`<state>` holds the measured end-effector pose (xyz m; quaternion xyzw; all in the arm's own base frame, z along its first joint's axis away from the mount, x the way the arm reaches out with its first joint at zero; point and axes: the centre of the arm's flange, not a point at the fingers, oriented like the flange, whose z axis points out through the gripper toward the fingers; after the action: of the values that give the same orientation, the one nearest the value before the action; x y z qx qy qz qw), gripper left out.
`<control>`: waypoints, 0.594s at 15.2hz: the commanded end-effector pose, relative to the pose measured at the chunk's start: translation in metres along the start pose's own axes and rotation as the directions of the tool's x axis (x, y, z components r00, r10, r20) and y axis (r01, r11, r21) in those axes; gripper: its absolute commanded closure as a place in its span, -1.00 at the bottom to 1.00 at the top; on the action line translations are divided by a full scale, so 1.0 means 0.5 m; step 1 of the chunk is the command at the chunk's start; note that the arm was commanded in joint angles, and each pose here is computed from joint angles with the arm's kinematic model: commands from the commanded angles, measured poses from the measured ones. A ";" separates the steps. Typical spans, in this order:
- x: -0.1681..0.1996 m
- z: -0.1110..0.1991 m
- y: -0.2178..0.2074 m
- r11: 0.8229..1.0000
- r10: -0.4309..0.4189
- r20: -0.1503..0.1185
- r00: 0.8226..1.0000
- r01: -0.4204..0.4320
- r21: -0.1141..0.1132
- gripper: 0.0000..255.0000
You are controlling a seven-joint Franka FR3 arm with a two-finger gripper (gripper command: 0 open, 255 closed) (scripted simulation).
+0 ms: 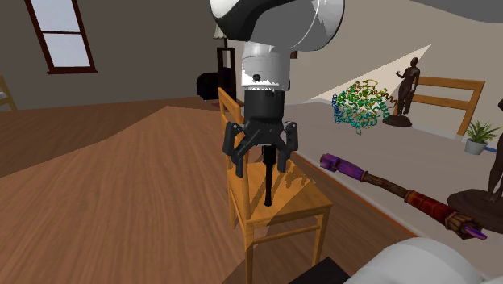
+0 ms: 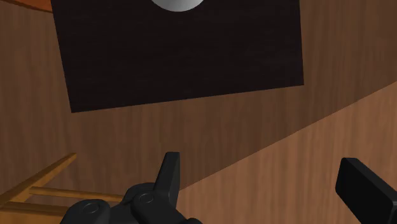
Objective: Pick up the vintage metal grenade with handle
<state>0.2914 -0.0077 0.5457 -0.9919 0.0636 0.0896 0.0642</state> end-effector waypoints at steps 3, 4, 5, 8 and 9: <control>0.049 0.000 0.022 1.000 0.008 0.006 1.000 -0.008 -0.007 -1.00; 0.073 0.000 0.033 1.000 0.012 0.009 1.000 -0.012 -0.010 -1.00; 0.097 0.000 0.045 1.000 0.016 0.012 1.000 -0.015 -0.014 -1.00; 0.170 0.000 0.079 0.999 0.027 0.020 0.999 -0.027 -0.024 -1.00; 0.194 0.000 0.091 0.999 0.031 0.023 0.999 -0.031 -0.028 -1.00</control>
<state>0.3665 -0.0552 0.5243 -0.9906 0.0752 0.1013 0.0522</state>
